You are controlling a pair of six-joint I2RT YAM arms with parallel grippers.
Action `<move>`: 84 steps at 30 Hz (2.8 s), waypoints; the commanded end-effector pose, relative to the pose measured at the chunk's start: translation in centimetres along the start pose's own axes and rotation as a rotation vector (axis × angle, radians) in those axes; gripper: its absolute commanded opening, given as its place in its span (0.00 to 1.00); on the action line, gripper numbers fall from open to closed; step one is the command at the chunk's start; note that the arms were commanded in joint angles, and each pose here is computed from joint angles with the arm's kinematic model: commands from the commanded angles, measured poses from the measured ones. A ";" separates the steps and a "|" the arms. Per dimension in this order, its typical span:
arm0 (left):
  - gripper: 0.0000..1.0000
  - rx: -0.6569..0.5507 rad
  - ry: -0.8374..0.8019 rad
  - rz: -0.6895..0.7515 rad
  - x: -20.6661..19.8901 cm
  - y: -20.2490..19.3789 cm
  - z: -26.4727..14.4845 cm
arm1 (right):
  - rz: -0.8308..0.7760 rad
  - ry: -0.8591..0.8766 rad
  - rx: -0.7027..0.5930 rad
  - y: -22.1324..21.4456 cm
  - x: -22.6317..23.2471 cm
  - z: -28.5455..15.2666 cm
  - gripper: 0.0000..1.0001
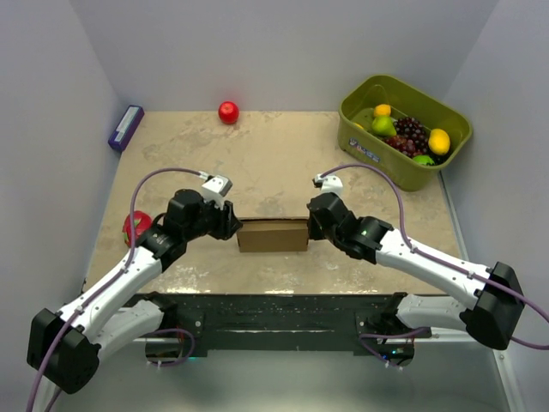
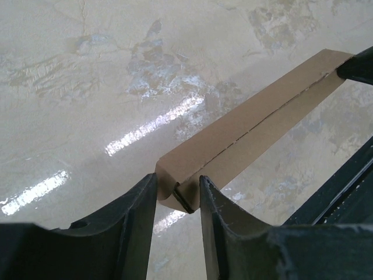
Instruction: Fold the paper box
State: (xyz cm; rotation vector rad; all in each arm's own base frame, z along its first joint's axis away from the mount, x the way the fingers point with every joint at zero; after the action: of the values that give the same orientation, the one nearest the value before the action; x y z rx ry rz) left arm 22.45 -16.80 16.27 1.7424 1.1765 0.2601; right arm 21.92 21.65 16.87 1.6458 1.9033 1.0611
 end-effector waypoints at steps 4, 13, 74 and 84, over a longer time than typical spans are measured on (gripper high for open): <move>0.53 -0.033 0.083 -0.001 0.4 1.1 -0.3 | -0.015 -0.044 0.055 -1.4 -0.6 -0.3 0.00; 0.41 -0.027 0.024 -0.043 -0.4 0.5 0.7 | -0.009 -0.035 0.044 -1.3 -0.2 -0.7 0.00; 0.35 -0.071 0.017 -0.015 -2.2 2.8 4.3 | 0.008 -0.111 0.022 -2.2 -1.3 -2.2 0.00; 0.16 -0.035 0.077 -0.005 -1.5 2.3 4.3 | 0.001 -0.117 0.033 -2.4 -1.3 -1.8 0.00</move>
State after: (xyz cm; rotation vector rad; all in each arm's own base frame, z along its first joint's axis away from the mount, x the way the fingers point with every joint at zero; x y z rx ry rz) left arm 25.54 -20.15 15.64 1.6979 1.2534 0.3342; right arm 19.69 19.72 16.87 1.6715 1.8262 0.9479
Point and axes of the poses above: each gripper's point midway between its finger pads, its own z axis out along the fingers, its own x axis along the line the jaws close on, y = z × x, the point moved 3 cm from there along -z, back along the fingers, and after that the axes turned 2 degrees about -z, right-handed, at the moved point
